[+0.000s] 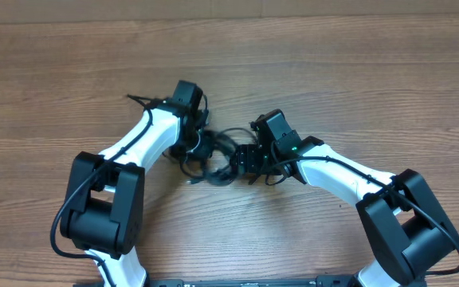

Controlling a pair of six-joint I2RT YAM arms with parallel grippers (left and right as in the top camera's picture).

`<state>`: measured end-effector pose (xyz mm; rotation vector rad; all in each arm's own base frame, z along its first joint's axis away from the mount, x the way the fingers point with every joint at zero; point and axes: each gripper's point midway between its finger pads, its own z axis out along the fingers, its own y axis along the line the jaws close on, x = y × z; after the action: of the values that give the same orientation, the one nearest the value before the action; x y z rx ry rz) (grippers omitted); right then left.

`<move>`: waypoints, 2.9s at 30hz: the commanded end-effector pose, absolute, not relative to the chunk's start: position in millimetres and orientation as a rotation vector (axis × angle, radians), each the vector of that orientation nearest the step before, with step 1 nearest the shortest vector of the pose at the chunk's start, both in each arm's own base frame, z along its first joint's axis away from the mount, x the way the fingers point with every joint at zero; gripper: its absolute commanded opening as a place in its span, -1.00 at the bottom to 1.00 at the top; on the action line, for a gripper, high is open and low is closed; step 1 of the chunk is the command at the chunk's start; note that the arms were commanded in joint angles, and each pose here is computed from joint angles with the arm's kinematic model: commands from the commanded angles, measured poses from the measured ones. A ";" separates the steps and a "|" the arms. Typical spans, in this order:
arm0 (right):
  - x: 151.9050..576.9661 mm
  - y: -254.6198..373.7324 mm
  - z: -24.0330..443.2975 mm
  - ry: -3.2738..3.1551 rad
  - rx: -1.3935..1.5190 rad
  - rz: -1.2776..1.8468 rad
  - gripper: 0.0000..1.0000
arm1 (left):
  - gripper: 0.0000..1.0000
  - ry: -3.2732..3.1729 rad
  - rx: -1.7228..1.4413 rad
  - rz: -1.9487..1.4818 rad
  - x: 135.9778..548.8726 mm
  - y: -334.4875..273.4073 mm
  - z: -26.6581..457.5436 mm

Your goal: Untangle cables

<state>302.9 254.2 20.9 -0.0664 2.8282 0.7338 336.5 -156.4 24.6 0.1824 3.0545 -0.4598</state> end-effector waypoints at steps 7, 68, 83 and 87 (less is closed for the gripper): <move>314.8 261.7 29.5 2.780 -0.082 0.747 0.21 | -0.92 2.851 0.315 -0.892 341.6 -206.6 103.3; 327.7 68.0 115.1 2.799 0.453 0.189 -0.92 | -0.92 2.771 -0.175 -0.363 367.5 -100.0 135.3; 327.1 60.8 114.5 2.795 0.455 0.129 -0.84 | -0.92 2.481 0.015 -0.627 357.1 -127.9 231.2; 328.7 69.0 115.5 2.797 0.435 0.194 -0.85 | -0.92 2.328 0.374 -0.918 343.6 -172.6 259.7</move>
<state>323.1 64.5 103.0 0.4524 2.8353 0.1431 361.9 -133.2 235.1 0.0539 2.4517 -0.6559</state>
